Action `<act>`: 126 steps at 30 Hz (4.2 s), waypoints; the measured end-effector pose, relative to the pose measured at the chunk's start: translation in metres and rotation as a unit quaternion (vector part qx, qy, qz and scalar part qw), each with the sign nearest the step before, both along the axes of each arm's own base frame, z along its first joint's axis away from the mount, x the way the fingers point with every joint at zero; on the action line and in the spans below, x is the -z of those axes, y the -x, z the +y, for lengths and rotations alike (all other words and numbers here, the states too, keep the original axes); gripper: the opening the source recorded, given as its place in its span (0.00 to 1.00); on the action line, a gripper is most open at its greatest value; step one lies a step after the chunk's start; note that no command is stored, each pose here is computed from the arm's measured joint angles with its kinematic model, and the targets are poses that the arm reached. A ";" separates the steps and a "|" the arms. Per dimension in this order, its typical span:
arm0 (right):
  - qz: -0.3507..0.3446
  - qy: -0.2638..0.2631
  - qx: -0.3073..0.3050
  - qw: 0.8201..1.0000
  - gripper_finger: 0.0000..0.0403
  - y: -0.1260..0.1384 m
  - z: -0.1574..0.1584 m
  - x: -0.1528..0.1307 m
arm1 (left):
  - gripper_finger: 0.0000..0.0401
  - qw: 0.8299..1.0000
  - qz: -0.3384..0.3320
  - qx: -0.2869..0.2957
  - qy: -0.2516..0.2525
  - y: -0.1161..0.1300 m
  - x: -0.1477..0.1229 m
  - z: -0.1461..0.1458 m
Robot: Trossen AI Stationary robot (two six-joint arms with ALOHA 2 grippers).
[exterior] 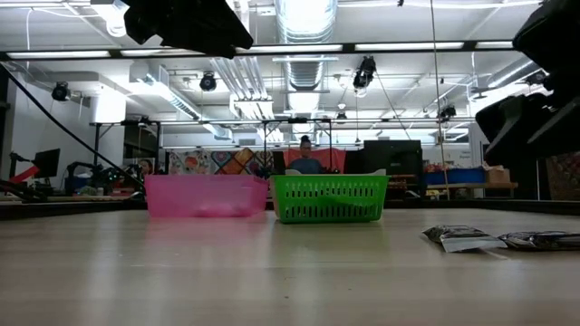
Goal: Sort candy
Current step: Put the brown chocolate bar into the green bin
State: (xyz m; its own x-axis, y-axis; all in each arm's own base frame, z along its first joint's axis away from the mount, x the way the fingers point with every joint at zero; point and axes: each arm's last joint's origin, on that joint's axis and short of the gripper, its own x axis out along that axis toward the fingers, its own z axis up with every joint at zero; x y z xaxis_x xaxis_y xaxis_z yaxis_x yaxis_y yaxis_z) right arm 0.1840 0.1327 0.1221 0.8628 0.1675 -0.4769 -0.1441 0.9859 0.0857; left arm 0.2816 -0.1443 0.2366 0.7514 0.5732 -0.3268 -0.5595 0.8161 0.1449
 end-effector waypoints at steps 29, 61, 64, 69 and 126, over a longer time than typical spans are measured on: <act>0.037 0.018 0.013 0.999 0.19 -0.011 0.026 0.066 | 0.52 1.000 -0.011 -0.001 0.007 -0.002 -0.002 0.000; -0.088 0.097 0.170 0.977 0.02 -0.061 -0.095 -0.052 | 0.52 1.000 -0.007 0.003 -0.002 -0.002 -0.003 0.000; -0.075 0.098 0.068 0.990 0.02 -0.066 -0.099 -0.047 | 0.52 1.000 -0.004 0.004 -0.004 -0.002 -0.003 0.000; -0.065 0.089 0.032 0.993 0.02 -0.066 -0.098 -0.041 | 0.52 1.000 0.008 0.021 -0.002 -0.003 -0.002 -0.001; 0.198 0.096 0.085 0.972 0.02 -0.103 -0.040 -0.004 | 0.27 0.987 0.131 0.087 -0.018 -0.042 0.115 -0.023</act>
